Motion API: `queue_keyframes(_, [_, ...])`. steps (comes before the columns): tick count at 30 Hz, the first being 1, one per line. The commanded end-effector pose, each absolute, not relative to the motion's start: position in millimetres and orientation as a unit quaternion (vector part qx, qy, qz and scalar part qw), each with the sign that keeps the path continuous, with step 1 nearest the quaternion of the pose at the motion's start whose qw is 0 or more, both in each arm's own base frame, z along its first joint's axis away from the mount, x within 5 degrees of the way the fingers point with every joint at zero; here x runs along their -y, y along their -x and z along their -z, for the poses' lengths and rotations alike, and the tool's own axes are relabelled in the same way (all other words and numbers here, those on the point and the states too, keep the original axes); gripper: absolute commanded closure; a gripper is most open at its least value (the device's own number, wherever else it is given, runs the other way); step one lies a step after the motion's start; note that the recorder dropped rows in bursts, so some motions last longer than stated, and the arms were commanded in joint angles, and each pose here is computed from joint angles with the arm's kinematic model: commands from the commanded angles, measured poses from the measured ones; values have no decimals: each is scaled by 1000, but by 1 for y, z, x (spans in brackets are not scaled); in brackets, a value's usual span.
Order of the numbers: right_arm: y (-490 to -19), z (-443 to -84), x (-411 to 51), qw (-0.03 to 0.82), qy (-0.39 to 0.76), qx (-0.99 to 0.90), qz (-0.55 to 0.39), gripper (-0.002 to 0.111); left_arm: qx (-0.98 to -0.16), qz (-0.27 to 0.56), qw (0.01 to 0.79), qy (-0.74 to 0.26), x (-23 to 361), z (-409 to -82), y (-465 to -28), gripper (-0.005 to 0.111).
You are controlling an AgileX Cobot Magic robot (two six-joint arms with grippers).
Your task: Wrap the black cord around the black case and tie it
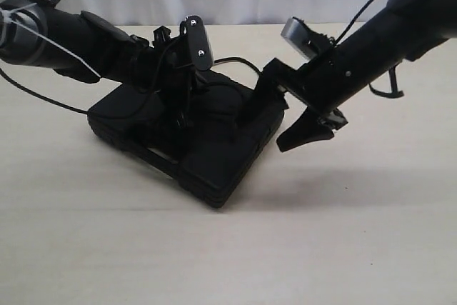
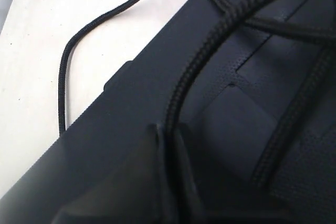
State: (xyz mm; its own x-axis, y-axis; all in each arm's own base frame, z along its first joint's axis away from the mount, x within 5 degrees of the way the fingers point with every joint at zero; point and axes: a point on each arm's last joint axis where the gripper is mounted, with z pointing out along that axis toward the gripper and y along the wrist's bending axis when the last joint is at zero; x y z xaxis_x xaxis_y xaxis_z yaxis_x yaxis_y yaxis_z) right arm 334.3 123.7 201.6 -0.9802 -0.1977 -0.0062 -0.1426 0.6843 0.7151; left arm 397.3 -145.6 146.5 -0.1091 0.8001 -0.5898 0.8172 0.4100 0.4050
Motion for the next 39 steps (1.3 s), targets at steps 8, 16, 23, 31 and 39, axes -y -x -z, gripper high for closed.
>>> queue_keyframes(8, [-343,-182,-150,-11,-71,881,467,33,-735,9,390,-555,149,-147,-397,107])
queue_keyframes(16, [-346,-166,-151,1,-68,880,469,92,-734,10,390,-556,149,-147,-397,107])
queue_keyframes(23, [-341,-188,-151,-26,-107,871,480,104,-734,9,394,-553,149,-151,-397,85])
queue_keyframes(31, [-339,-277,-130,-169,-140,854,473,104,-809,65,445,-379,141,-219,-384,49])
queue_keyframes(39, [-353,-303,-117,-249,-123,850,448,104,-931,49,241,-268,109,-235,-353,49])
